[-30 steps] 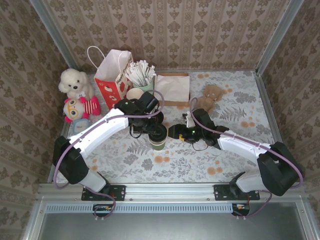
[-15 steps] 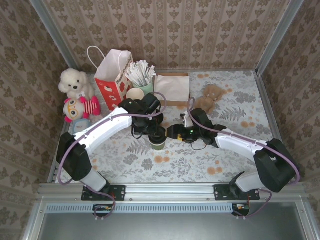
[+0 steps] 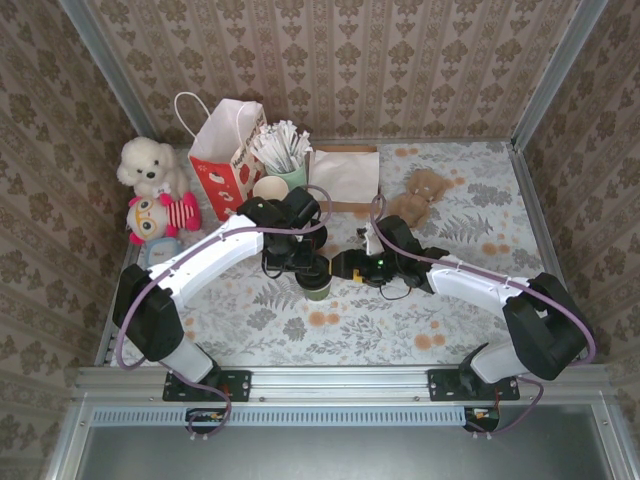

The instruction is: Pack the takeout coffee

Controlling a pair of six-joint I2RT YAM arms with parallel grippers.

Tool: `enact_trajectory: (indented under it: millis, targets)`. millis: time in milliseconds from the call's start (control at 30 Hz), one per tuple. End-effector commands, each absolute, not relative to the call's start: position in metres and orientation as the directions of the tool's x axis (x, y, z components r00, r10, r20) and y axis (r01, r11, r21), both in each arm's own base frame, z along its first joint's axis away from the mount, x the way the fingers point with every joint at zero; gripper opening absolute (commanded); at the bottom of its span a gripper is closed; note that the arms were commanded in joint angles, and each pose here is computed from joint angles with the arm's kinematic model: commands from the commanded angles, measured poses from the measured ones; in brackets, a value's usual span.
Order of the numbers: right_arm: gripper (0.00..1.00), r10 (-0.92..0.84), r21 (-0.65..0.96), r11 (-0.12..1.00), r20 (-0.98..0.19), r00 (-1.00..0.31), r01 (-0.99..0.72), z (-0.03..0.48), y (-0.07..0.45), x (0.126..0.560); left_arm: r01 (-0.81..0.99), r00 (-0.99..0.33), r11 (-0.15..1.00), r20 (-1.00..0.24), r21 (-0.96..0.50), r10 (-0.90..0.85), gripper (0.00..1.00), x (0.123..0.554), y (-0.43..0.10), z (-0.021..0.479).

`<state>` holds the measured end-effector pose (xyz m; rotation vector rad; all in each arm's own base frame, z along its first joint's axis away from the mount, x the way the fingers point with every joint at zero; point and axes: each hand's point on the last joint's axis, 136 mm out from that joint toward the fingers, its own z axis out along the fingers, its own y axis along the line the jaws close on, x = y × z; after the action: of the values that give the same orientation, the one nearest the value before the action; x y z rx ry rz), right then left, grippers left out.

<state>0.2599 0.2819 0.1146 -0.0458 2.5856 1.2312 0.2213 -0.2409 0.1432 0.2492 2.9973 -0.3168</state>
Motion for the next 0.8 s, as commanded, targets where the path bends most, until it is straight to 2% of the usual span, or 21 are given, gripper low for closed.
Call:
enact_trajectory:
  millis: [0, 500, 767]
  targets:
    - [0.76, 0.083, 0.746, 0.647, -0.273, -0.958, -0.157, 0.118, 0.284, 0.262, 0.178, -0.982, 0.96, -0.107, -0.216, 0.157, 0.0, 0.219, -0.244, 0.137]
    - [0.77, 0.089, 0.723, 0.679, -0.257, -0.962, -0.13, 0.111, 0.278, 0.261, 0.191, -0.981, 0.958, -0.08, -0.215, 0.177, 0.0, 0.218, -0.249, 0.13]
    - [0.76, 0.094, 0.657, 0.751, -0.203, -0.975, -0.064, 0.089, 0.263, 0.255, 0.193, -0.981, 0.959, -0.05, -0.206, 0.187, 0.0, 0.216, -0.249, 0.12]
